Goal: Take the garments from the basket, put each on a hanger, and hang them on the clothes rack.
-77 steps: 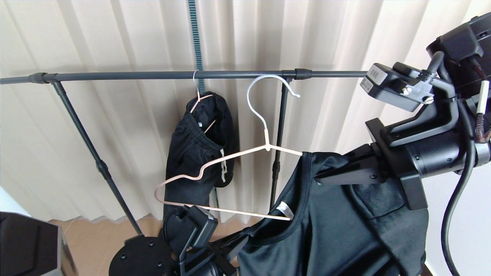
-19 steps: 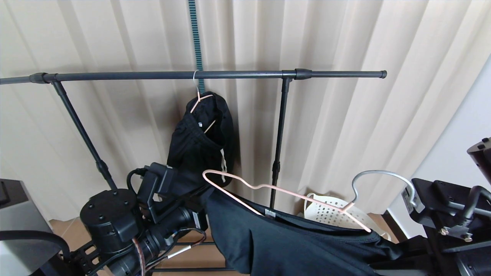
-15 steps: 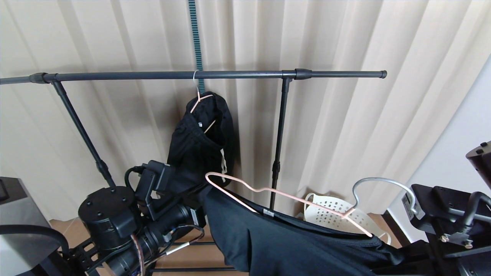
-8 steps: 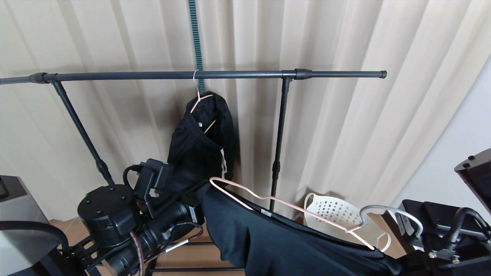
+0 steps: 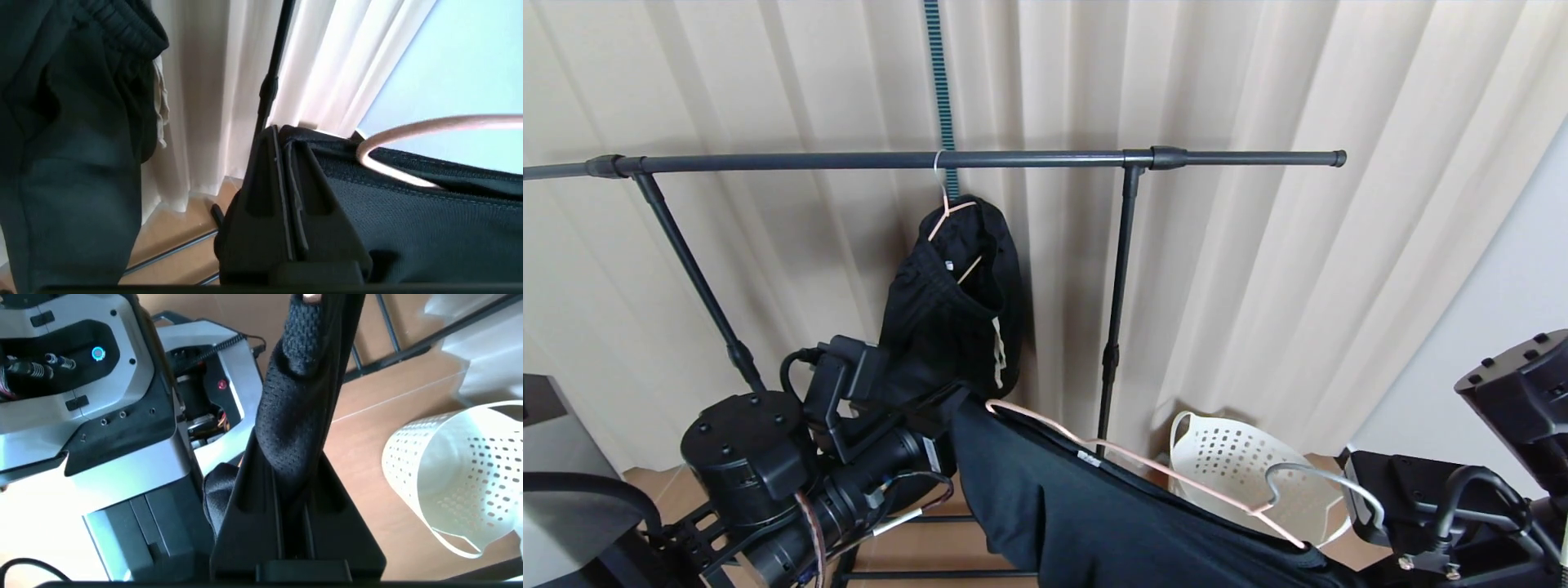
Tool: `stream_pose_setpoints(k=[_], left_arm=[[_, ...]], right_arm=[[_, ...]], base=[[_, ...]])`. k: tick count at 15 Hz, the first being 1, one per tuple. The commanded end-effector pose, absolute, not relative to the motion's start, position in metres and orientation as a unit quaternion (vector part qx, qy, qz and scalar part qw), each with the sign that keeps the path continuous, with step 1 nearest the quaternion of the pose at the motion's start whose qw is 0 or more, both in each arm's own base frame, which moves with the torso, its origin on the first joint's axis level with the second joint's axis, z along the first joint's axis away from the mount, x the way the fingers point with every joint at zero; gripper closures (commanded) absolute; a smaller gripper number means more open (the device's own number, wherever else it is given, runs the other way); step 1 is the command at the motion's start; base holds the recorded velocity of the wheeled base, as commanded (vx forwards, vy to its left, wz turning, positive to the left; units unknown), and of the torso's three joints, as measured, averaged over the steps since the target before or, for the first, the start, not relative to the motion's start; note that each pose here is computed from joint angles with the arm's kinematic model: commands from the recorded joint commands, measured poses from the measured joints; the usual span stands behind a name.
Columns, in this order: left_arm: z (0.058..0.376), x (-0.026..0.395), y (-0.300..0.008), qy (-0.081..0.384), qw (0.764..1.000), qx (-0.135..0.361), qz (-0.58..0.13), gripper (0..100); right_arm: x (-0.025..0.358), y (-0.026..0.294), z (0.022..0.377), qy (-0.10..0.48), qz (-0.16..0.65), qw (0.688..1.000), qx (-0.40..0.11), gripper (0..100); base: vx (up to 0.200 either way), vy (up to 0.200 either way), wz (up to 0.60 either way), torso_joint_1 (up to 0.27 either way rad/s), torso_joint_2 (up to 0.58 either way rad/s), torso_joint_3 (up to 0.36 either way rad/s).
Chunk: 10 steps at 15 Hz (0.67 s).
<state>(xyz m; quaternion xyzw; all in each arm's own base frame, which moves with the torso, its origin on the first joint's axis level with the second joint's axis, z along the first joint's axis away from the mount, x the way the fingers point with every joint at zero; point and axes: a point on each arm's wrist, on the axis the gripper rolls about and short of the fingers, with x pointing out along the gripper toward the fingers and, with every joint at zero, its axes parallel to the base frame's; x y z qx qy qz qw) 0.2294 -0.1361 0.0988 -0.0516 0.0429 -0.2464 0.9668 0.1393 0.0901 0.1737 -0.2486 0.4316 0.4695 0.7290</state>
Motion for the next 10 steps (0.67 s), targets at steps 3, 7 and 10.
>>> stream_pose_setpoints(k=[3,7,10], left_arm=[[0.108,0.223,-0.135,0.027,0.964,-0.057,-0.258,100],[0.147,0.21,-0.143,-0.048,0.955,-0.052,-0.289,100],[0.176,0.209,-0.156,-0.032,0.951,-0.013,-0.308,100]], right_arm=[[0.149,0.095,0.163,0.457,0.467,0.715,-0.25,100],[0.16,0.102,0.162,0.447,0.466,0.721,-0.251,100],[0.164,0.106,0.162,0.437,0.468,0.726,-0.252,100]], base=[[0.0,0.0,0.0,0.0,0.0,0.0],[0.0,0.0,0.0,0.0,0.0,0.0],[0.0,0.0,0.0,0.0,0.0,0.0]])
